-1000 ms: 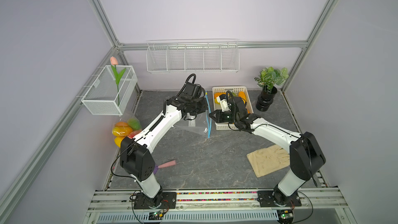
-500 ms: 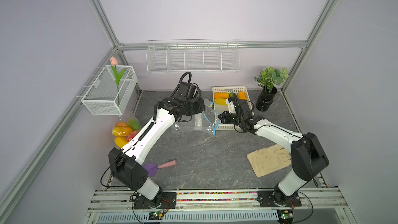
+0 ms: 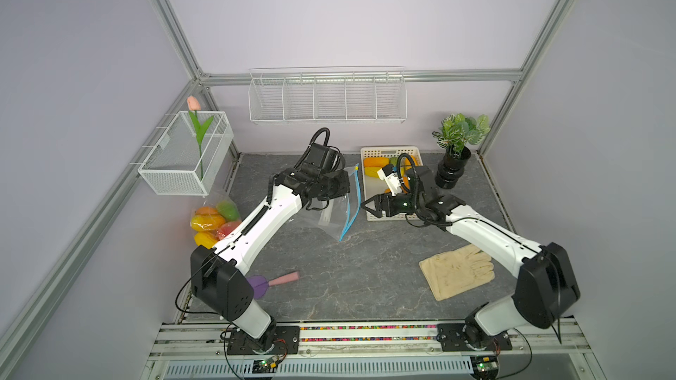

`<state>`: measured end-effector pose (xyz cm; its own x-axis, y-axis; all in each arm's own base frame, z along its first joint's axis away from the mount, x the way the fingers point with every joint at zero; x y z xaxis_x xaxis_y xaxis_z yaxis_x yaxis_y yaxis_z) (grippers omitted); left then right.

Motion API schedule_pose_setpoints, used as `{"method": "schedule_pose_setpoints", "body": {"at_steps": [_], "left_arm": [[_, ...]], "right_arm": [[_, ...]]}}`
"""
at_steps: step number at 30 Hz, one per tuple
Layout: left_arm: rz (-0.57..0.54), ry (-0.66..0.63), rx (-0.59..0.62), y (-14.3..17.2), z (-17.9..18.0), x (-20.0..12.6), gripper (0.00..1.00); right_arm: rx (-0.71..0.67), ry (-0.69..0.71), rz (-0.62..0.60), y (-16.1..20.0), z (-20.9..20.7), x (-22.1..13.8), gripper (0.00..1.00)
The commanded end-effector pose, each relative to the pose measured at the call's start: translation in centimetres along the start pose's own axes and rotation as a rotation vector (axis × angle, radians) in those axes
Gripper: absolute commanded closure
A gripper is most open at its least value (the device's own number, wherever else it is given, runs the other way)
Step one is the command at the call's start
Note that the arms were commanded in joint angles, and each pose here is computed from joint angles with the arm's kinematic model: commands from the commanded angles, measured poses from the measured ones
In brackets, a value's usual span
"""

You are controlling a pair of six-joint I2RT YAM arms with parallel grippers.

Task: Place the mango in a zip-top bag and seal the zipper
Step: Open the zipper of the food storage bag, then pick up the mango from the basket.

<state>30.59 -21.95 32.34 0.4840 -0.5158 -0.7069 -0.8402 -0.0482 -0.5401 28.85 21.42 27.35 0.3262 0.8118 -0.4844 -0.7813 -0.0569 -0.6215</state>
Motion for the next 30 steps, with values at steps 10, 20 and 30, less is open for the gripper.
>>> {"method": "schedule_pose_setpoints", "body": {"at_steps": [10,20,30], "left_arm": [[0.03,0.025,0.009,-0.1,-0.3,1.9,1.0],[0.044,0.021,0.012,0.2,0.0,2.7,1.0],[0.043,0.016,0.008,0.2,0.1,3.0,1.0]], "right_arm": [[-0.12,0.495,0.303,-0.4,-8.8,-1.2,0.11],[-0.13,0.635,0.481,-2.2,-14.8,3.5,0.11],[-0.149,0.686,0.551,-2.6,-17.8,6.7,0.11]]}}
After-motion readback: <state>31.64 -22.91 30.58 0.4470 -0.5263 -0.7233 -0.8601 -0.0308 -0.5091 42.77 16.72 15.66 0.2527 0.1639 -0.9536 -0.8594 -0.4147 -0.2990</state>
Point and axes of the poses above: each gripper's point midway between its finger pads, its own x axis out along the fingers, its own z axis along the line the jaws close on, y = z × x, the point moved 10 cm from there along -x, back along the fingers, and after that the axes turned 6 degrees about x, right-handed, at the moved point
